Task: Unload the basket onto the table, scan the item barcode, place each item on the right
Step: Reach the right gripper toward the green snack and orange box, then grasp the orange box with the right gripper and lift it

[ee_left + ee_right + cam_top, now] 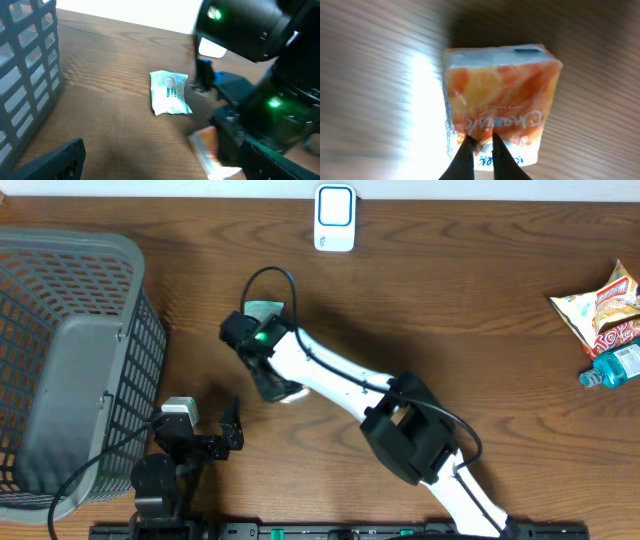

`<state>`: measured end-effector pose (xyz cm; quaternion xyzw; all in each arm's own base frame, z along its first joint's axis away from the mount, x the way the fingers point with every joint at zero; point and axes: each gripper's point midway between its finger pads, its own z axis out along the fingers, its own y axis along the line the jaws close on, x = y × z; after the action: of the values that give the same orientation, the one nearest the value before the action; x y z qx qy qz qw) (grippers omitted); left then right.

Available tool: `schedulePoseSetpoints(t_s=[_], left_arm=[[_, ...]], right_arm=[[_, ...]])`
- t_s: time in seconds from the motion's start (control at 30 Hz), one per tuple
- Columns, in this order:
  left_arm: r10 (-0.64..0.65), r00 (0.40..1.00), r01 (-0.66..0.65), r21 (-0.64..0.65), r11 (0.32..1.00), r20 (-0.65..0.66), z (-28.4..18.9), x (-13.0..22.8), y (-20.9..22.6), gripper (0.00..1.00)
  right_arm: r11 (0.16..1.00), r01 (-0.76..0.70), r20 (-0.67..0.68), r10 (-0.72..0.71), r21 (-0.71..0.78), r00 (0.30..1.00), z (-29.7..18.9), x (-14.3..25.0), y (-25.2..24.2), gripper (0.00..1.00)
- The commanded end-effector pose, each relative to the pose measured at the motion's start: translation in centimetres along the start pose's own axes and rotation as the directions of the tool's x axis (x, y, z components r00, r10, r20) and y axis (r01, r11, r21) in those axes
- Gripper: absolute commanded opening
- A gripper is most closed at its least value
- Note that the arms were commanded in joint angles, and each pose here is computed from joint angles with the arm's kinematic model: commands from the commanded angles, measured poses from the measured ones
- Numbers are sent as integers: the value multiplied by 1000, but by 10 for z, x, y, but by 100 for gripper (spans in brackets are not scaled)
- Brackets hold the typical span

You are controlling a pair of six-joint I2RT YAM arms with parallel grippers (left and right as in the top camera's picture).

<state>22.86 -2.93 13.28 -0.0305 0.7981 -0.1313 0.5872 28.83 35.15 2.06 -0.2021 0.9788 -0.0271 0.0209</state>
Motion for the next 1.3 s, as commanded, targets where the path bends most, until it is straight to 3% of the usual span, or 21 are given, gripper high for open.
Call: schedulePoseSetpoints(t_s=[0.0,0.1,0.23,0.33,0.43,0.67,0.9,1.07,1.17,1.27], left_arm=[[-15,999,15,6,1000,-36,2,12,0,98],[-15,999,15,6,1000,-36,2,12,0,98],[-15,999,15,6,1000,-36,2,12,0,98],[-15,999,15,6,1000,-36,2,12,0,98],[-15,999,15,6,1000,-36,2,12,0,98],[-15,999,15,6,1000,-36,2,12,0,98],[-15,999,15,6,1000,-36,2,12,0,98],[-15,999,15,6,1000,-36,2,12,0,98],[-15,999,15,6,1000,-36,2,12,0,98],[-15,999,15,6,1000,-36,2,12,0,98]], right_arm=[[986,9,44,-16,164,999,-10,-19,-53,7],[991,-23,38,18,135,999,-28,-25,-65,7],[999,-37,33,39,-38,999,-56,-33,-55,13],[994,-26,51,31,-104,998,-68,-37,-49,24],[999,20,65,-17,-46,998,-62,-37,-50,35],[989,108,27,-111,100,993,-29,-16,-39,36],[970,161,83,-179,184,980,-6,-14,-24,40],[942,153,137,-201,300,970,7,-20,-36,37],[930,150,142,-207,335,968,7,-21,-42,28],[930,148,143,-206,337,968,3,-22,-43,28]])
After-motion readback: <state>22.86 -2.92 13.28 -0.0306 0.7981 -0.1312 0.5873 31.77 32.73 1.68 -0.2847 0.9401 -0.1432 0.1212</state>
